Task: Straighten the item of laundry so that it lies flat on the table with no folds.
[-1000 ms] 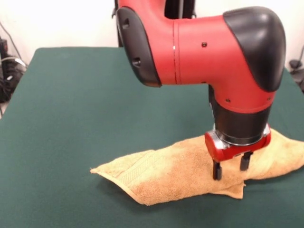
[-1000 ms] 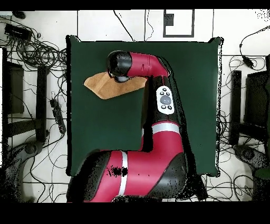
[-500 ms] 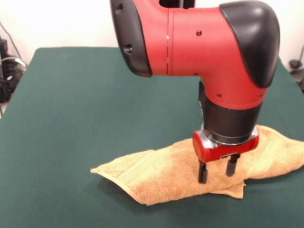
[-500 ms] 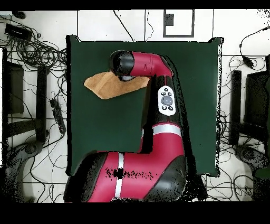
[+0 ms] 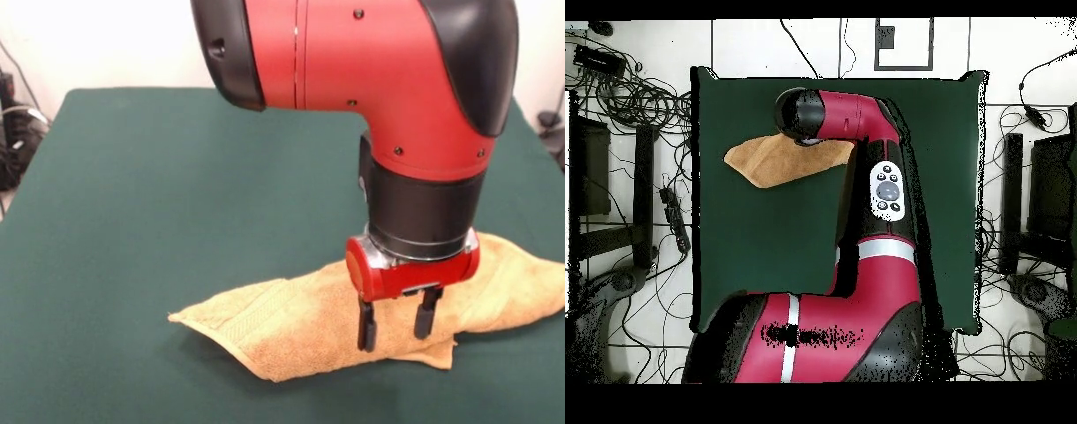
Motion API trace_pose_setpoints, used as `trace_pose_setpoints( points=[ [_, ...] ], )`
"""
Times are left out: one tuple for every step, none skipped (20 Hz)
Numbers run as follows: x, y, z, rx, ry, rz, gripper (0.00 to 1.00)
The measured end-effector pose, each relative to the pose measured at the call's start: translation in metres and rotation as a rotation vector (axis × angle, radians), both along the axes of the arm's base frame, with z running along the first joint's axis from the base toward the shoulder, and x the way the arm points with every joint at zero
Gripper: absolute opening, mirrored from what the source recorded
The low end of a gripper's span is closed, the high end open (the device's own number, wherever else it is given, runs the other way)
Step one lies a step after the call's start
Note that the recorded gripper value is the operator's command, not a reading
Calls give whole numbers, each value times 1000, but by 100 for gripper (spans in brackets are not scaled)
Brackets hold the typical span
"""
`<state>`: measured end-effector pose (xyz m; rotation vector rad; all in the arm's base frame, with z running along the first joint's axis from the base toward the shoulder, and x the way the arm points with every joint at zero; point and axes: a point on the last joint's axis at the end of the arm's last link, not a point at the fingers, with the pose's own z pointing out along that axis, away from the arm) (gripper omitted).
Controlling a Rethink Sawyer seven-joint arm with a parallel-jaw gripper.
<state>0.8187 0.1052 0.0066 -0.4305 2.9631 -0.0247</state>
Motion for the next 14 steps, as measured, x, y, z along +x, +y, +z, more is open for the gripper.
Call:
trace_pose_setpoints(
  points=[
    [3,0,2,2,-18,-3,100],
    [6,0,4,4,-36,-6,100],
    [8,0,5,6,-46,-8,100],
    [10,0,6,8,-57,-10,100],
    [12,0,6,11,-71,-13,100],
    [14,0,7,13,-85,-16,100],
    [16,-1,7,17,-99,-19,100],
    [18,-1,6,21,-108,-23,100],
    [18,-2,6,23,-108,-26,100],
    [18,-3,5,25,-109,-29,100],
    [18,-5,3,28,-106,-34,100],
    [18,-6,2,29,-105,-36,100],
    [18,-10,0,31,-102,-43,100],
    [18,-11,-1,32,-101,-46,100]
  ],
)
